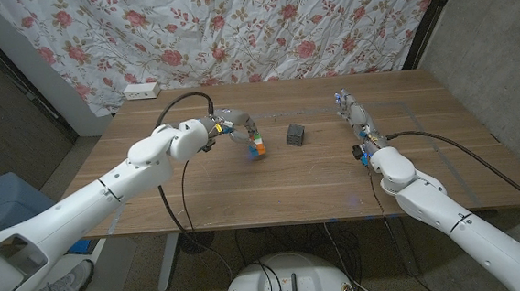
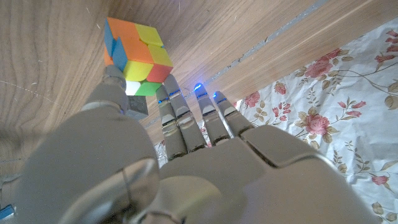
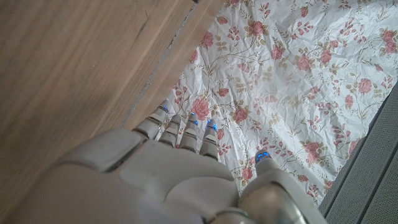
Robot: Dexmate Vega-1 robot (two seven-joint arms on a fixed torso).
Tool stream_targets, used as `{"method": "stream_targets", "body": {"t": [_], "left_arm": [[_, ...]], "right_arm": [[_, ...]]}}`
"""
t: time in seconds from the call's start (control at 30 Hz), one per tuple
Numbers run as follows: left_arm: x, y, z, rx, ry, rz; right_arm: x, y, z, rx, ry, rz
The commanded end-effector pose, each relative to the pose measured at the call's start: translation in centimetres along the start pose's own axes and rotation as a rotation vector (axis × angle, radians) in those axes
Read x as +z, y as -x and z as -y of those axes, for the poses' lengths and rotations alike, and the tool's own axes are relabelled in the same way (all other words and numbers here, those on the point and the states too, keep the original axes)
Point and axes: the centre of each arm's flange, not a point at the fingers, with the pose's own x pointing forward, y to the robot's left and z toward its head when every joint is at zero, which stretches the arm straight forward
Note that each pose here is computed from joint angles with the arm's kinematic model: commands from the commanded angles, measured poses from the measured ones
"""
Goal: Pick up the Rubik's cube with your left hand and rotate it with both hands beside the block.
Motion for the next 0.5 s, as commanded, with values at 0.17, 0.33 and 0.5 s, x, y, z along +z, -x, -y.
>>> {"method": "stream_targets", "body": {"t": [0.17,0.33,0.5], "left_arm": [[0.54,-0.09,0.88,-0.037,-0.031,-0.029],[0.69,-0.12,1.08,-0.059,-0.056,-0.048],[0.72,-0.14,1.15,-0.074,-0.058,-0.061]], "right_arm": [[-0.83,-0.11,-0.88,0.005,-0.011,-0.022],[-0.96,-0.1,-0.99,0.003,-0.017,-0.023],[-1.31,-0.08,-1.06,0.004,-0.079,-0.021]]}}
